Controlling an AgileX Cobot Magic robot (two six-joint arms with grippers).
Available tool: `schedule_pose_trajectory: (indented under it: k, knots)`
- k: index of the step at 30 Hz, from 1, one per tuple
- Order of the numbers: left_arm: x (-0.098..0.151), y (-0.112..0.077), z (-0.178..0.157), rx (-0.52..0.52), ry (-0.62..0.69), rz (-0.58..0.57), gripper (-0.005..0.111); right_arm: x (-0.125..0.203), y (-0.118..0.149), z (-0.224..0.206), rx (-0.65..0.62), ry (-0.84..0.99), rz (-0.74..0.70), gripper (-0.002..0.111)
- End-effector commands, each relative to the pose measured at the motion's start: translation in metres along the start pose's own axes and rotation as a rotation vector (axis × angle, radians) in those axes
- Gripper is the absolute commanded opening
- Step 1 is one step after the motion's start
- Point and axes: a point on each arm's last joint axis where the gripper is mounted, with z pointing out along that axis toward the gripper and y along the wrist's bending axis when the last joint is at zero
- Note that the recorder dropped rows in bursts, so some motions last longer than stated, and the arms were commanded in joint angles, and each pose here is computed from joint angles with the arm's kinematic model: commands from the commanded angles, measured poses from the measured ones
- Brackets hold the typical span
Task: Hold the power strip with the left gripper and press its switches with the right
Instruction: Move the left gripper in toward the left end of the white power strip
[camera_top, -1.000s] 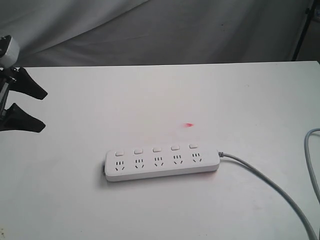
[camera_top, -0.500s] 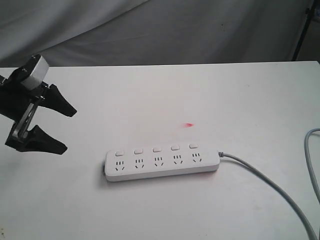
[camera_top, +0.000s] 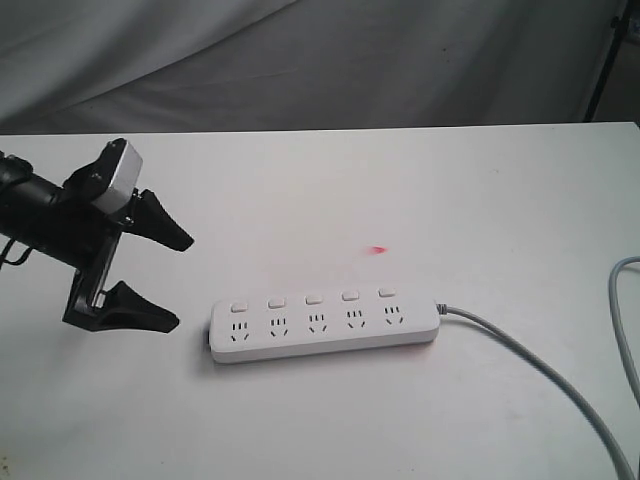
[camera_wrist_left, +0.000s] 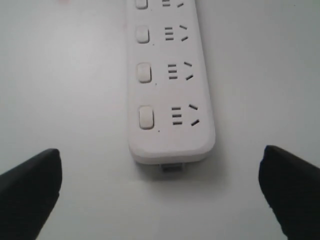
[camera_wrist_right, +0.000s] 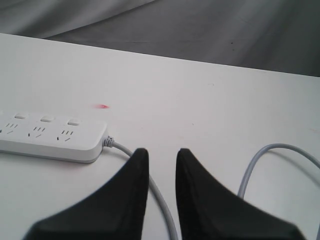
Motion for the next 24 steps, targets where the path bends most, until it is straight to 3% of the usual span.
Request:
schedule_pose_trajectory:
  k: [1,10,24]
  knots:
    - [-0.01,-0.002,0.011,0.014,-0.032,0.007,0.104,0.001,0.0,0.0,-0.002,-0.001,0.004,0.019]
    - [-0.014,0.0,0.016,0.003,-0.08,-0.027,0.104,0.001,0.0,0.0,-0.002,-0.001,0.004,0.019]
    - [0.015,0.008,0.044,0.021,-0.058,-0.131,0.104,0.001,0.0,0.0,-0.002,-0.001,0.004,0.019]
